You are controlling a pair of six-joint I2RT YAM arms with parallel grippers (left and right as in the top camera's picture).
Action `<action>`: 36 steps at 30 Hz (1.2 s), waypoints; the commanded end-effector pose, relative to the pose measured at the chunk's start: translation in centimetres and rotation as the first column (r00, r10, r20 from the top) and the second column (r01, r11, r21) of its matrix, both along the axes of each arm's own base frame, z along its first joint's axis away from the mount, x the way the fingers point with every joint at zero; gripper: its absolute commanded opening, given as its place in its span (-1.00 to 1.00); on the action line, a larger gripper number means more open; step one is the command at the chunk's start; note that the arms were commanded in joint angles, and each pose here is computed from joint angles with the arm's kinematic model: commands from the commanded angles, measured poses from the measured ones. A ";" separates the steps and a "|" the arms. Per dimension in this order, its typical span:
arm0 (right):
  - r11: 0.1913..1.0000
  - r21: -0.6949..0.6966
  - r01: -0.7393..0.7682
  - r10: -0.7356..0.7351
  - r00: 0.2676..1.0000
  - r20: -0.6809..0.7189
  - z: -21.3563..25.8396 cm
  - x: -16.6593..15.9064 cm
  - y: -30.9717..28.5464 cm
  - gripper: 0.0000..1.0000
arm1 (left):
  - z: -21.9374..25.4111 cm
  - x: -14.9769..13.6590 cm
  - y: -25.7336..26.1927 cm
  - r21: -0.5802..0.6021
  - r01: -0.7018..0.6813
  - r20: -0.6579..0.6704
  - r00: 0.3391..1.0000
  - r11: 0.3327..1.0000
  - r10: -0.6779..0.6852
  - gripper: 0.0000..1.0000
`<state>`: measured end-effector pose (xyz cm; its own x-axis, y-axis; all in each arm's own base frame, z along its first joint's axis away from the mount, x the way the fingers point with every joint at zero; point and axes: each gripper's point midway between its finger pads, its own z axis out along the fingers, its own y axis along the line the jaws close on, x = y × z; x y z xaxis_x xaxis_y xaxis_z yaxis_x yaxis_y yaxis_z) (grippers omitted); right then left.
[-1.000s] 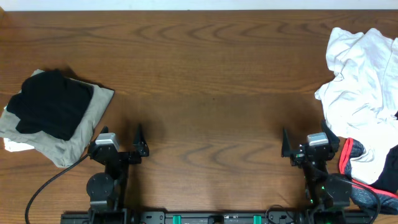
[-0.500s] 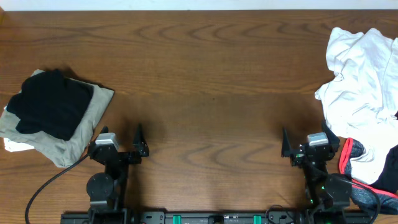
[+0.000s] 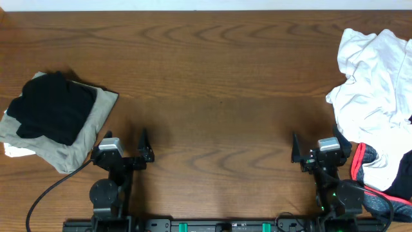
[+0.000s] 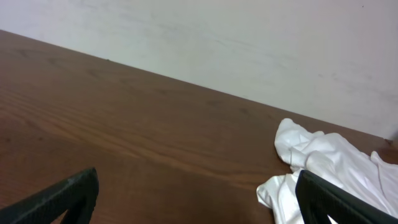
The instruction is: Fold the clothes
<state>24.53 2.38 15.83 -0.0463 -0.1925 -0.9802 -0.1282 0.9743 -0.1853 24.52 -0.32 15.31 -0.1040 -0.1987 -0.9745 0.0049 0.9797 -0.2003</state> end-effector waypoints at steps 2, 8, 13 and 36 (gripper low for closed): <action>1.000 0.007 0.014 -0.014 1.000 -0.002 -0.1 0.0 -0.3 0.98 | -1.5 -0.1 -0.2 -0.010 0.010 -0.046 0.999 1.000 -0.011 0.96; 1.000 0.007 0.014 -0.014 1.000 0.000 0.0 0.0 -0.3 0.99 | -1.5 -0.1 -0.2 -0.010 0.010 -0.046 0.999 1.000 -0.011 0.96; 1.000 0.012 0.010 -0.010 1.000 0.000 0.0 0.0 -0.2 0.99 | -1.5 -0.1 -0.2 -0.010 0.010 -0.047 0.999 1.000 -0.011 0.96; 0.988 0.115 0.103 -0.091 0.990 -0.104 2.0 -0.7 -1.5 0.99 | 2.7 -1.0 -1.0 -0.026 0.049 -0.196 0.979 0.998 -0.053 0.96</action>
<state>23.96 1.77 15.55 -0.1662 -0.0845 -0.9825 -0.0959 0.9930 -0.0692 23.42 -0.93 14.22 -0.3340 -0.2051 -0.9200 -0.0112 0.9768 -0.2137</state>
